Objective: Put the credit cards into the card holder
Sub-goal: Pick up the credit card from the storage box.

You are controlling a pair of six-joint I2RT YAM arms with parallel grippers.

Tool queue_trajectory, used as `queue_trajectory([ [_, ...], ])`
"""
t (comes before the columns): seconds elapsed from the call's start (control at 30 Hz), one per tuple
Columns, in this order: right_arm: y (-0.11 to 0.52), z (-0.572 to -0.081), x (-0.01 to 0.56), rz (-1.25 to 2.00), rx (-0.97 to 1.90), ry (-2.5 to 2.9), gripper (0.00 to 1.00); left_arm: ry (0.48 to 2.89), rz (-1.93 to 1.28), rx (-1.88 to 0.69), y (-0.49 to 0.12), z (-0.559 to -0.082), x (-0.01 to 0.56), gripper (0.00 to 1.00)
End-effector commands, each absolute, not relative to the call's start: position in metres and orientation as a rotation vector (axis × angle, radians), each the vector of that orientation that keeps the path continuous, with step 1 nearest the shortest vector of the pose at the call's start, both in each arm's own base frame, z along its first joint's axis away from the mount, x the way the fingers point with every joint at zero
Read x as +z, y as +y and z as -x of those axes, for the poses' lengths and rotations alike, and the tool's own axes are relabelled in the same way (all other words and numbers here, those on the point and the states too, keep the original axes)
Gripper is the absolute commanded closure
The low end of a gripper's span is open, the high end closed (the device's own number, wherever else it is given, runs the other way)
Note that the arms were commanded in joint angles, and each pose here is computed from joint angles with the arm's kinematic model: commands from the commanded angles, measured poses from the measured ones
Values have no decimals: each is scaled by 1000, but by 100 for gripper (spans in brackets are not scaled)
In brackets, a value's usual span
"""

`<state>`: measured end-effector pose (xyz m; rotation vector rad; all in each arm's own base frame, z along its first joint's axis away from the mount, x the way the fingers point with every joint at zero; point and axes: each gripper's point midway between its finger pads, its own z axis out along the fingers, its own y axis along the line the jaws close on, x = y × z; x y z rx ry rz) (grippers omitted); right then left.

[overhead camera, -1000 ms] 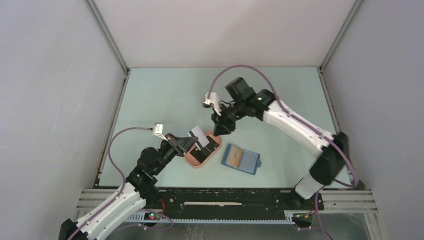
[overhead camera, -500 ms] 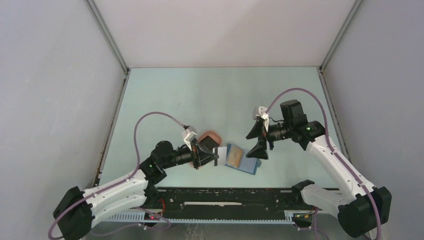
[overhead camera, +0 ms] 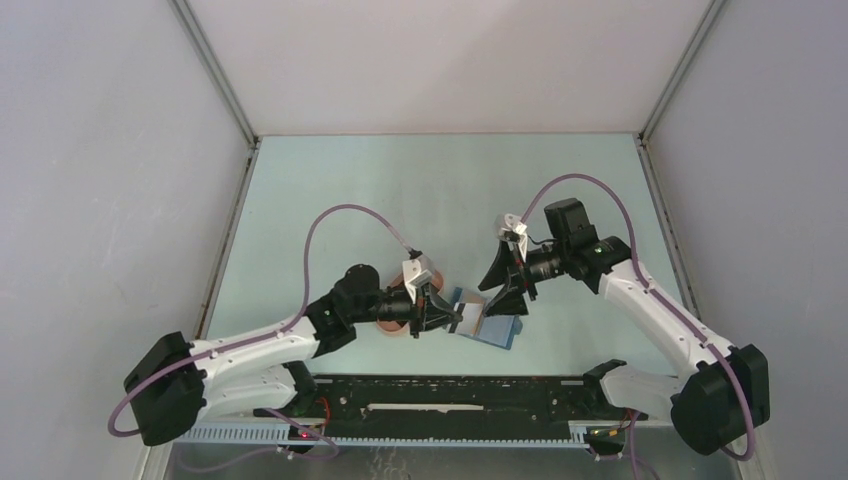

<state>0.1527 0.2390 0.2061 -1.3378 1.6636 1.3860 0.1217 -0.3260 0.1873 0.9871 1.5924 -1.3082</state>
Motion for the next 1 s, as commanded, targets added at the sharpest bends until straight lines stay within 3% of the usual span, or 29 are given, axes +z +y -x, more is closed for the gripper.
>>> queue_trajectory([
  [0.0,245,-152,216,1345,1417,1623,30,1475,-1059,-1324,-337,-120,213,100],
  [0.17,252,-143,211,1402,1440,1609,49,1481,-1057,-1309,-340,-125,212,100],
  [0.3,255,-141,207,1434,1429,1616,82,1492,-1048,-1294,-338,-127,210,100],
  [0.4,254,-139,205,1457,1424,1608,93,1505,-1029,-1279,-337,-129,207,100],
  [0.43,254,-138,205,1463,1424,1606,100,1512,-1016,-1275,-337,-131,207,95],
  [0.6,246,-147,198,1439,1390,1667,100,1603,-858,-1172,-325,-153,202,64],
  [0.8,213,-185,174,1103,1383,1948,100,1608,-603,-1152,-297,-165,198,38],
  [0.87,203,-194,165,1004,1343,2006,100,1637,-482,-1179,-289,-168,190,32],
  [0.97,193,-207,157,861,1314,2071,100,1640,-445,-1217,-289,-167,188,32],
])
